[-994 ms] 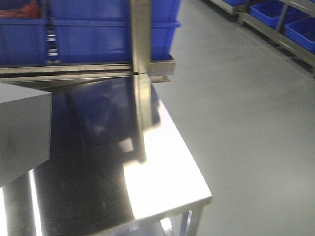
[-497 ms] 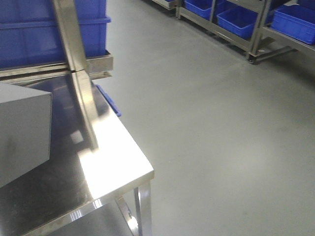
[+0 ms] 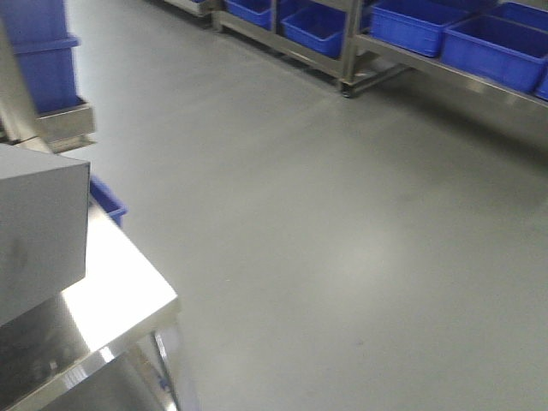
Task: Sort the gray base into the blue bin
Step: 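Drive the base away from the table while holding the block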
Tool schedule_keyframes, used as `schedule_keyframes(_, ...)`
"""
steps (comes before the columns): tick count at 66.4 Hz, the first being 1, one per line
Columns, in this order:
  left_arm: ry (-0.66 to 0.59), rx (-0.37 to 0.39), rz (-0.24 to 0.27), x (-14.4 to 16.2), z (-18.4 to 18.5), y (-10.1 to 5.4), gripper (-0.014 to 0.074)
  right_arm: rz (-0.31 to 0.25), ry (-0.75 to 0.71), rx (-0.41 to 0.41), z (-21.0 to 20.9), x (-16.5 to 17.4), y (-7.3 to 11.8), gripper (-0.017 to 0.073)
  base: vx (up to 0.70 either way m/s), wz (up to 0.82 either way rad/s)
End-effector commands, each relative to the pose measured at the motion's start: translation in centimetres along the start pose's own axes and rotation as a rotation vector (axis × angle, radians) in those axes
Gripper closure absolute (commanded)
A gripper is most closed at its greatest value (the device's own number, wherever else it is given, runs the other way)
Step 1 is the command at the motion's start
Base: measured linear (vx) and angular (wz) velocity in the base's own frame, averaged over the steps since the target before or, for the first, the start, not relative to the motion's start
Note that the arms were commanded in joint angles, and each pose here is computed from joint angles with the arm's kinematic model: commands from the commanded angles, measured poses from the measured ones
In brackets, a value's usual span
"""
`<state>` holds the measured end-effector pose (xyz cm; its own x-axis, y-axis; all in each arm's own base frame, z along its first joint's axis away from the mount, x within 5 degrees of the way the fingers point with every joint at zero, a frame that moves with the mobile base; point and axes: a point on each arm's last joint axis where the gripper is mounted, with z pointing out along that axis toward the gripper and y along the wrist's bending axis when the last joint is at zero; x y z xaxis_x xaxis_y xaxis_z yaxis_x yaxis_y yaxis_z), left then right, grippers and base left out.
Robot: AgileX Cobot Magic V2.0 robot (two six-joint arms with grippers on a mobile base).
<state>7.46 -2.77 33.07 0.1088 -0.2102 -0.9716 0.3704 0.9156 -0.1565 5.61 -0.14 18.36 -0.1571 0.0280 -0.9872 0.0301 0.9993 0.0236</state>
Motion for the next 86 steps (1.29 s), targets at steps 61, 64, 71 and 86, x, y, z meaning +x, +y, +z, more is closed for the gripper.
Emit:
schedule_keyframes(61, -0.121, -0.008, -0.026, -1.77, 0.03, -0.02, 0.0600, -0.016, -0.053, 0.003, 0.12, -0.53, -0.02, 0.0564, 0.02, -0.54)
schedule_keyframes(64, -0.121, -0.008, -0.026, -1.77, 0.03, -0.02, 0.0600, -0.016, -0.053, 0.003, 0.12, -0.53, -0.02, 0.0564, 0.02, -0.38)
schedule_keyframes(71, -0.121, -0.008, -0.026, -1.77, 0.03, -0.02, 0.0600, -0.016, -0.053, 0.003, 0.12, -0.53, -0.02, 0.0564, 0.02, -0.39)
schedule_keyframes(86, -0.121, -0.008, -0.026, -1.77, 0.03, -0.02, 0.0600, -0.016, -0.053, 0.003, 0.12, -0.53, -0.02, 0.0564, 0.00, -0.34)
